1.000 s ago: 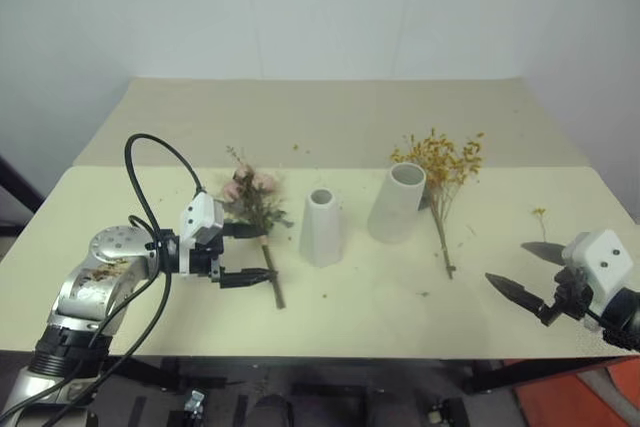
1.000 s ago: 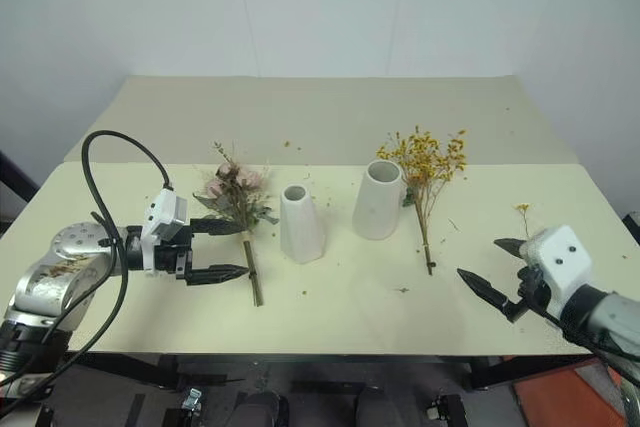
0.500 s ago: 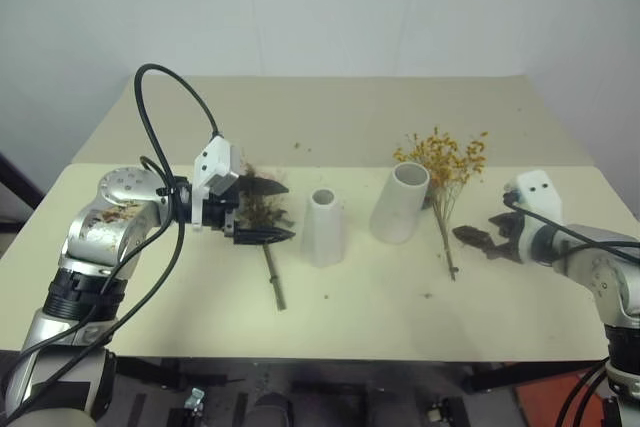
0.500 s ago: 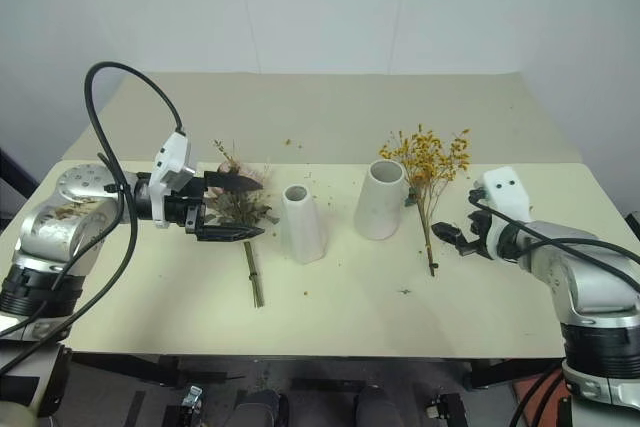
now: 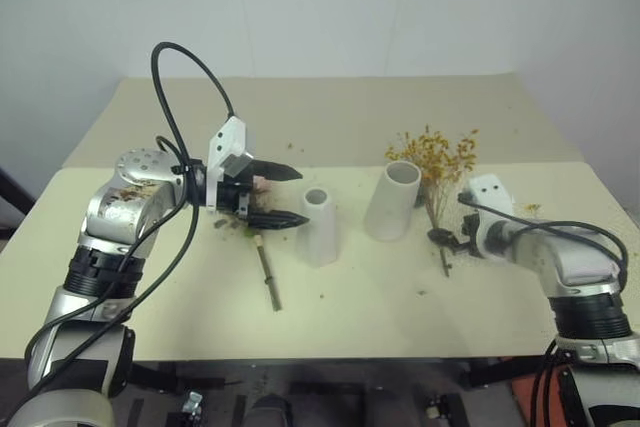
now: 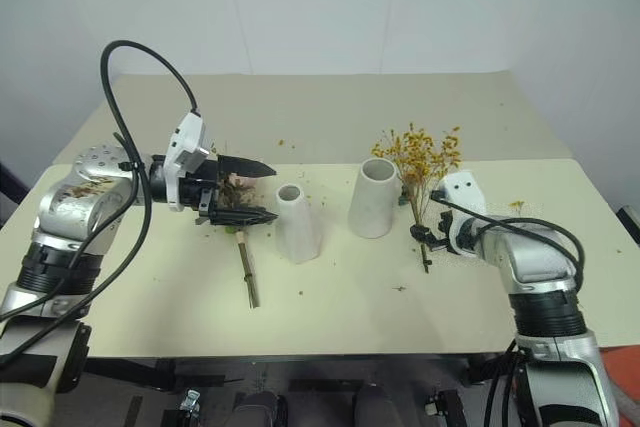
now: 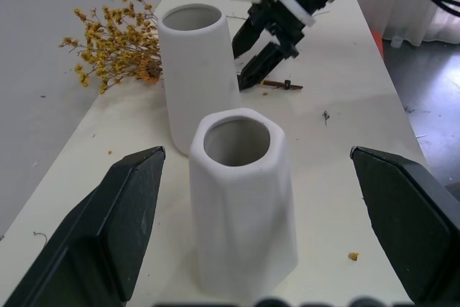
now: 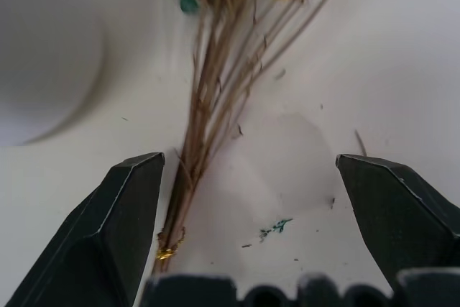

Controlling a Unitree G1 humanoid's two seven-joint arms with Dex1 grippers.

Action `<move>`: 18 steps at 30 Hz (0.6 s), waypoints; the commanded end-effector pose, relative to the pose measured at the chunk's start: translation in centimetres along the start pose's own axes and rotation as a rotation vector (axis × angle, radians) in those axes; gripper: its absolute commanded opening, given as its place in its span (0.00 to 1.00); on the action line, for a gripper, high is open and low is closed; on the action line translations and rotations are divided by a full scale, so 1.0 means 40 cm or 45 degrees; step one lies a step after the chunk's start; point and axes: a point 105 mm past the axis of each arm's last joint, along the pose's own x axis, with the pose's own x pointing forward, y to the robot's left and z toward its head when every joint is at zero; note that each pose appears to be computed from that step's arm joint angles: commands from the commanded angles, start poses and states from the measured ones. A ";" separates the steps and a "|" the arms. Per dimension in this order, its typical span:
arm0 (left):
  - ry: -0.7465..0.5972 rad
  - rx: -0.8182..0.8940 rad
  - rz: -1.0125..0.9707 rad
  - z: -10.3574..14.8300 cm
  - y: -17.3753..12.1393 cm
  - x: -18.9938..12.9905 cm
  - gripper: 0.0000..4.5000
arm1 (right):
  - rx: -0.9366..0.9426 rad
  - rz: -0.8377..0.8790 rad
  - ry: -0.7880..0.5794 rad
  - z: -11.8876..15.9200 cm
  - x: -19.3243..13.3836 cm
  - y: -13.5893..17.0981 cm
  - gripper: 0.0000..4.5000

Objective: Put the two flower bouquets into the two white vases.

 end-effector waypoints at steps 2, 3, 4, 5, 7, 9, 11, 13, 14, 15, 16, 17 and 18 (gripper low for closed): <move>-0.013 0.043 -0.001 0.017 -0.001 -0.005 1.00 | -0.046 -0.031 -0.055 0.031 0.015 0.007 0.73; -0.011 0.041 0.000 0.016 -0.002 -0.006 1.00 | -0.049 -0.025 -0.062 0.035 0.019 0.014 0.66; -0.008 0.039 0.002 0.014 -0.002 -0.007 1.00 | -0.053 -0.021 -0.071 0.039 0.022 0.019 0.58; -0.007 0.036 0.005 0.013 -0.003 -0.008 1.00 | -0.058 -0.023 -0.083 0.044 0.025 0.024 0.52; -0.004 0.031 0.010 0.012 -0.004 -0.012 1.00 | -0.060 -0.027 -0.096 0.050 0.028 0.029 0.35; -0.001 0.027 0.020 0.010 -0.004 -0.017 1.00 | -0.052 -0.037 -0.112 0.053 0.028 0.029 0.20; 0.003 0.022 0.029 0.008 -0.004 -0.022 1.00 | -0.037 -0.058 -0.122 0.053 0.028 0.025 0.03; 0.004 0.019 0.034 0.007 -0.005 -0.025 1.00 | -0.011 -0.080 -0.143 0.053 0.026 0.019 0.01; 0.004 0.018 0.036 0.006 -0.005 -0.026 1.00 | 0.013 -0.095 -0.156 0.055 0.024 0.013 0.01; 0.005 0.017 0.039 0.006 -0.005 -0.027 1.00 | 0.041 -0.116 -0.171 0.057 0.022 0.006 0.01; 0.005 0.016 0.042 0.006 -0.005 -0.028 1.00 | 0.084 -0.145 -0.186 0.061 0.019 -0.005 0.01; 0.006 0.015 0.044 0.005 -0.005 -0.029 1.00 | 0.114 -0.169 -0.202 0.065 0.017 -0.013 0.01; 0.005 0.015 0.045 0.005 -0.006 -0.030 1.00 | 0.144 -0.187 -0.238 0.073 0.010 -0.021 0.01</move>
